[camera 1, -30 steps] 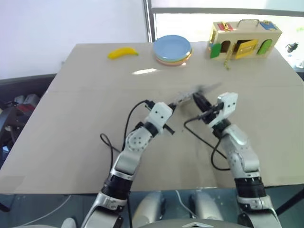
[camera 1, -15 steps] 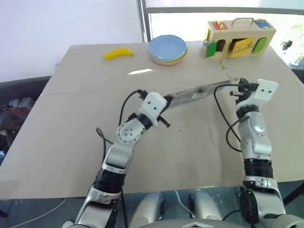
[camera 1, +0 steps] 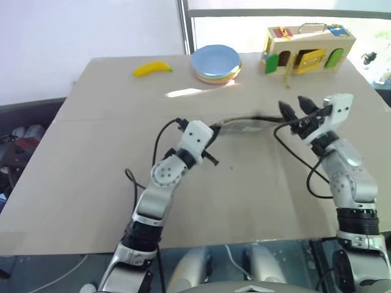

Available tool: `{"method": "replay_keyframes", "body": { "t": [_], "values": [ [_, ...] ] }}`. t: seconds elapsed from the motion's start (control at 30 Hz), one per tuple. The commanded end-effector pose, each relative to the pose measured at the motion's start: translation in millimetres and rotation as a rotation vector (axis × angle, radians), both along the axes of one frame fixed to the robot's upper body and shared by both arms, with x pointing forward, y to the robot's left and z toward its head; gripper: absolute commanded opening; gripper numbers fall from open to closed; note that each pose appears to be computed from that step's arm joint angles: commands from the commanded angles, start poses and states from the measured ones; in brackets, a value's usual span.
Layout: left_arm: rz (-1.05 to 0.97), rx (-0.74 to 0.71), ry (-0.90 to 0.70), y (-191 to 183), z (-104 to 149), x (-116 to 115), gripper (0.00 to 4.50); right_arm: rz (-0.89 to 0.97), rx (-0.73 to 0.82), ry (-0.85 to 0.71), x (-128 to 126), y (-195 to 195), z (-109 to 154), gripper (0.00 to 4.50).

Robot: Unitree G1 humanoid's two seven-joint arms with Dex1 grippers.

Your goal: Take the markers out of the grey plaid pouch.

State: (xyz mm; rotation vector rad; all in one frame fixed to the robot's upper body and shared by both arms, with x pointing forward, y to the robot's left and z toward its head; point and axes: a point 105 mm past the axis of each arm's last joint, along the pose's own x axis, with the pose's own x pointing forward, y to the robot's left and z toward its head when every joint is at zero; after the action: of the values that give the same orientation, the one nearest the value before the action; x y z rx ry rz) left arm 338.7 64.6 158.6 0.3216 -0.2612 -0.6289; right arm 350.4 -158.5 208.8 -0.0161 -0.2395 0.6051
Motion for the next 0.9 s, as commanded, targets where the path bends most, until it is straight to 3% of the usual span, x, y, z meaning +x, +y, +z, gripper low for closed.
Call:
{"method": "replay_keyframes", "body": {
  "t": [0.03, 0.13, 0.3, 0.33, 0.67, 0.9],
  "values": [
    [-0.011, -0.017, -0.041, -3.8, 9.8, -4.4, 0.00, 0.095, -0.093, -0.021, -11.0, 13.5, 6.8, 3.47],
    [-0.014, -0.017, -0.039, -5.0, 8.9, -4.3, 0.00, 0.093, -0.130, 0.008, -9.6, 12.5, -2.0, 2.56],
    [-0.015, -0.021, -0.043, -6.0, 10.6, -3.9, 0.00, 0.077, -0.151, 0.078, -6.5, 9.7, -17.8, 0.28],
    [-0.016, -0.021, -0.044, -6.3, 10.7, -4.2, 0.00, 0.071, -0.153, 0.090, -5.6, 9.1, -20.2, 0.05],
    [-0.049, -0.014, -0.048, -12.9, 11.4, -7.2, 0.00, -0.006, -0.152, 0.176, 8.8, 5.5, -34.6, 0.05],
    [-0.158, 0.035, -0.032, -26.0, 8.2, -14.7, 0.00, -0.023, -0.274, 0.187, 24.8, 16.1, -39.0, 0.05]
  ]
}}
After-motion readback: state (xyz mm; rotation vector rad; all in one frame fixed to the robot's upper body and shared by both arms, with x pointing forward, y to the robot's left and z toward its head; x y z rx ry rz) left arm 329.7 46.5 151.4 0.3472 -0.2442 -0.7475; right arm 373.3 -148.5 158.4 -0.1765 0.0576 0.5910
